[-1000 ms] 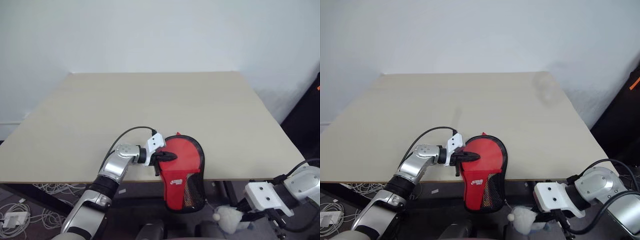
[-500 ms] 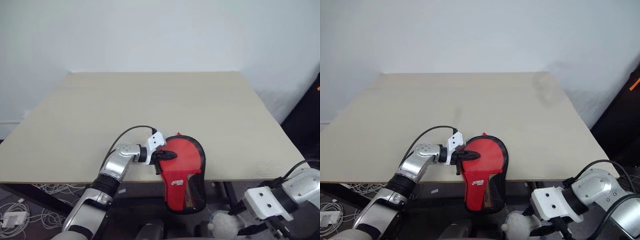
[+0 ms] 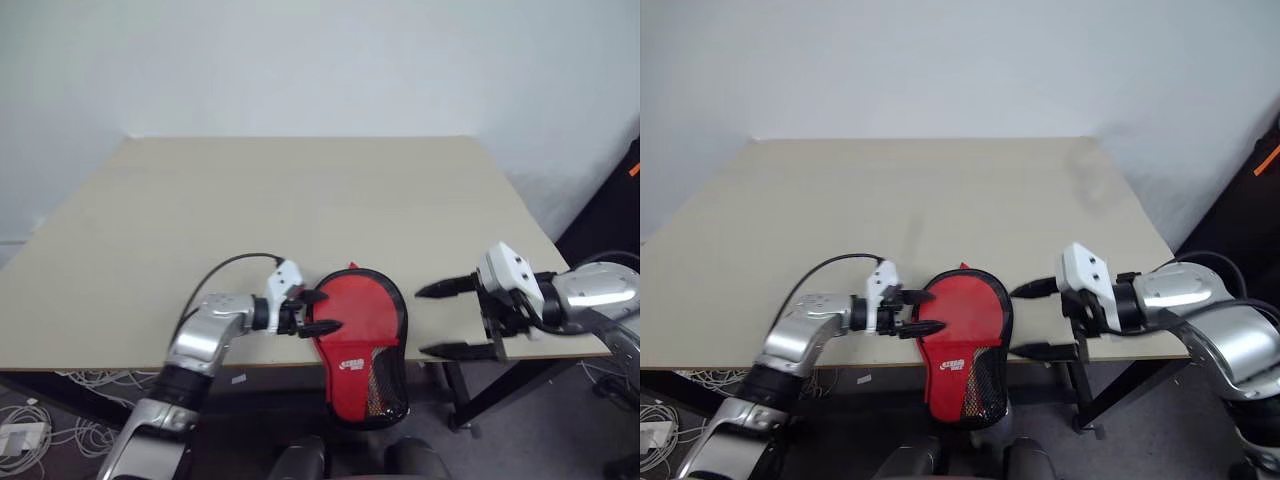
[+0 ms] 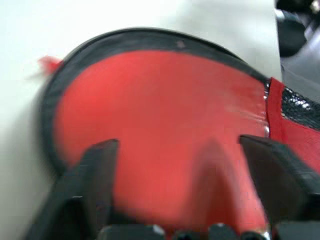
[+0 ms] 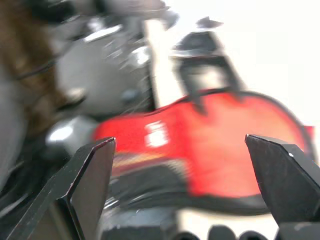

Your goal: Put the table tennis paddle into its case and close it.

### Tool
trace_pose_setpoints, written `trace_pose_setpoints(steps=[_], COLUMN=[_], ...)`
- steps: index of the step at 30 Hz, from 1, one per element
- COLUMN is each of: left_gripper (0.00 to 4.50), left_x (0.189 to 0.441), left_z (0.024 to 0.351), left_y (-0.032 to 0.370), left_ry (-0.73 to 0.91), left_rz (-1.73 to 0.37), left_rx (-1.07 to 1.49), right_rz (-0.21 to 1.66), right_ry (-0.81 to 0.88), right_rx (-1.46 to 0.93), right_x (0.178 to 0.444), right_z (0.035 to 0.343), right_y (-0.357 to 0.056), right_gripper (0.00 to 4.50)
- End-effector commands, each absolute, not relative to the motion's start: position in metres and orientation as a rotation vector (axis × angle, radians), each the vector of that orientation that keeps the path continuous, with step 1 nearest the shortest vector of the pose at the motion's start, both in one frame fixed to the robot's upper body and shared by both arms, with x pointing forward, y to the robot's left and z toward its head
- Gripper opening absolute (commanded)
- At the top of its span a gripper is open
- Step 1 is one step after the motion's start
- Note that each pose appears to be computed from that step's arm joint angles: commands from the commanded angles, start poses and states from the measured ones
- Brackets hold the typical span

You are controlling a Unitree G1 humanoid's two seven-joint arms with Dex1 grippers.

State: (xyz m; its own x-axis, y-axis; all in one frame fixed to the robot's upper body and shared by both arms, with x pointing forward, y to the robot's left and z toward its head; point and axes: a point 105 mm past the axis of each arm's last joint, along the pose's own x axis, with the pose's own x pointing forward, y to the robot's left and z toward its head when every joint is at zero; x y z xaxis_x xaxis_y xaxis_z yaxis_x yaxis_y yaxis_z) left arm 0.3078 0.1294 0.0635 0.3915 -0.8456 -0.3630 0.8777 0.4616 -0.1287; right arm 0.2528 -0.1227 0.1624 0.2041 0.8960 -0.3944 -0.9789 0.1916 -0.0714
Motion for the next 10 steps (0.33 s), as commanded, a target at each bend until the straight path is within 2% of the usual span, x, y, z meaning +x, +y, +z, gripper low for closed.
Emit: trace_pose_setpoints(steps=[1, 7, 10], left_gripper=[4.49, 4.49, 4.49], left_x=[0.312, 0.321, 0.319], left_z=[0.091, 0.085, 0.081], left_y=[0.156, 0.218, 0.24], left_ry=[0.327, 0.325, 0.341], left_rz=[-0.975, -0.62, -0.526], left_rx=[0.081, 0.079, 0.064], right_rz=[1.231, 1.098, 1.056], right_ry=[0.266, 0.26, 0.252], right_rx=[-0.317, -0.273, -0.243], right_x=[0.27, 0.297, 0.309], right_z=[0.164, 0.149, 0.146], right_y=[-0.123, -0.12, -0.112], right_gripper=[4.5, 4.5, 4.5])
